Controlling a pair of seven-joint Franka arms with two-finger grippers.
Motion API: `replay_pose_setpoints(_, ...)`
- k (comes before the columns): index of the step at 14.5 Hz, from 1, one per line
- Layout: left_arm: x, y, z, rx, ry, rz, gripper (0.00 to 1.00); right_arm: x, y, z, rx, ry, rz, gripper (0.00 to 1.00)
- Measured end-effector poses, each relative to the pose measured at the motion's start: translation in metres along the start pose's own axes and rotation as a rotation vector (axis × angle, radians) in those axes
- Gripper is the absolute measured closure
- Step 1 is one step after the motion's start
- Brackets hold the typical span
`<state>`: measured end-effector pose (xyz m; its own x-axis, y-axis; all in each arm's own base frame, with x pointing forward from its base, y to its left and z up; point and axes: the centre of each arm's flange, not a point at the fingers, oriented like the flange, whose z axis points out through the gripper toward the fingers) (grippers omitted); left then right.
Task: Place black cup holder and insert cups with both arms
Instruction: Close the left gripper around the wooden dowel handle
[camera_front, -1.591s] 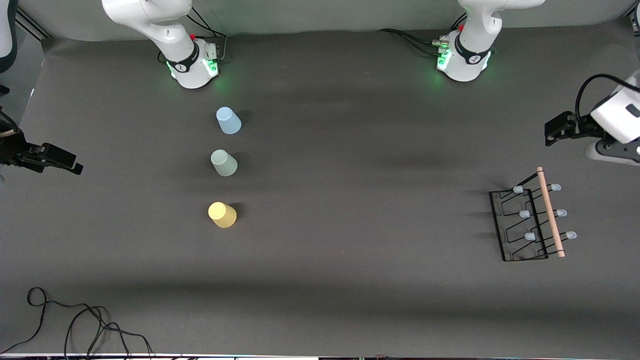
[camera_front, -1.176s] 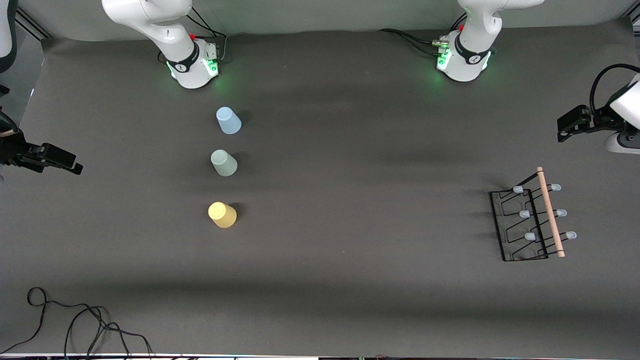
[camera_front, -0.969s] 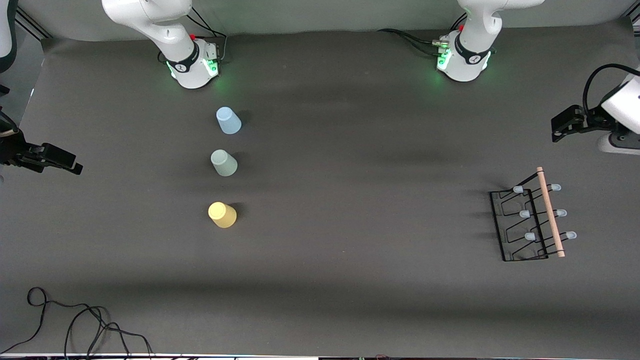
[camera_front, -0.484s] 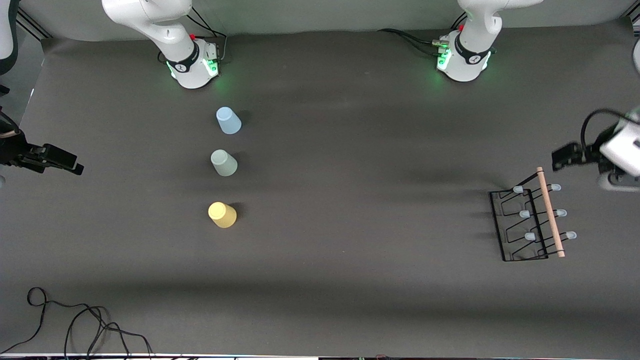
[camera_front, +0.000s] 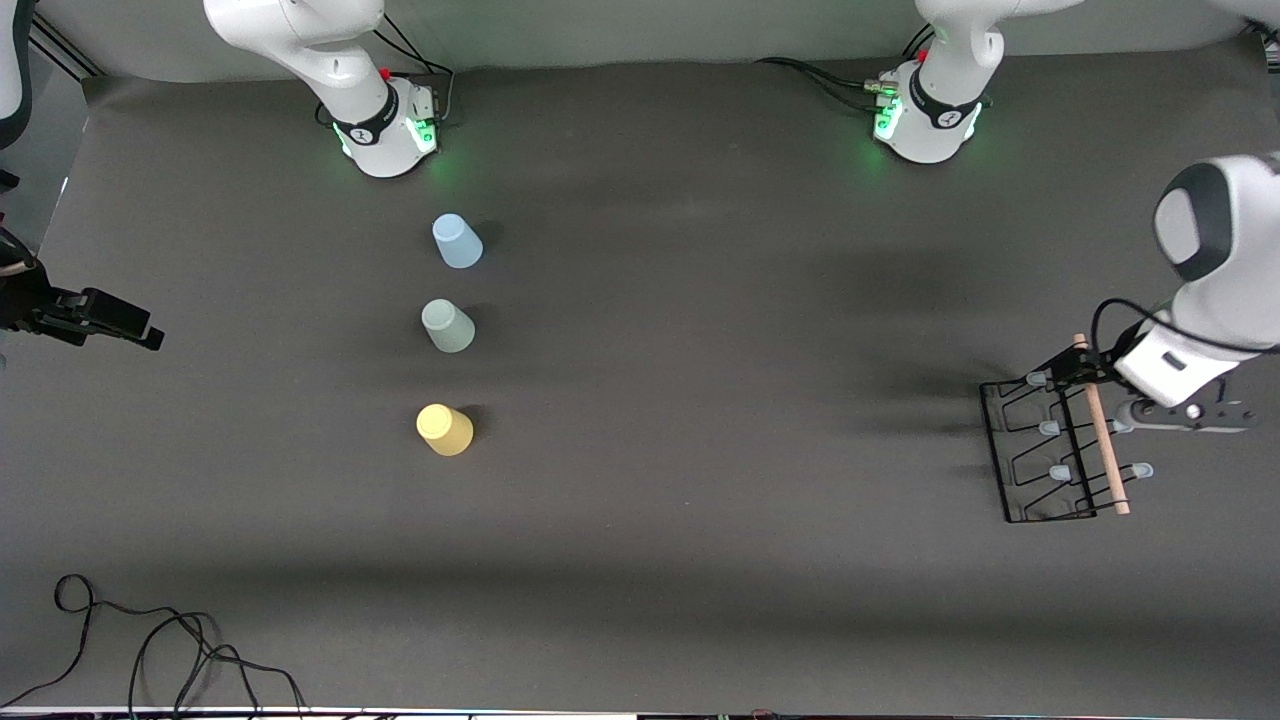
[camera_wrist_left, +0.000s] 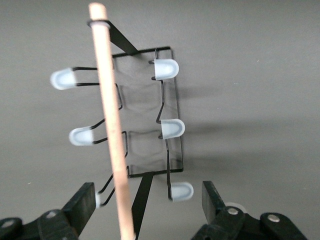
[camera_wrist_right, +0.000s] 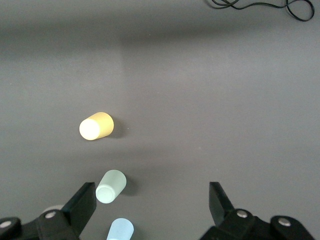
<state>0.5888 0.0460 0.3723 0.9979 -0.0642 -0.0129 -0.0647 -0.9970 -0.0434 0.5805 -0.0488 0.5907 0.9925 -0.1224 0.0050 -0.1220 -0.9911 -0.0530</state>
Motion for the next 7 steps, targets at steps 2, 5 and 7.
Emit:
replay_pose_setpoints(2,0.002,-0.007,0.026,-0.006,-0.034,-0.011,0.07,0.000,0.000,0.000,0.000,0.000,0.000,0.00)
replay_pose_setpoints(5,0.004,-0.025,0.051,-0.008,-0.040,-0.033,0.10,0.000,0.000,0.000,0.000,0.000,0.000,0.00)
replay_pose_setpoints(7,0.007,-0.026,0.060,-0.007,-0.025,-0.033,0.19,0.000,0.000,0.000,0.000,0.000,0.000,0.00)
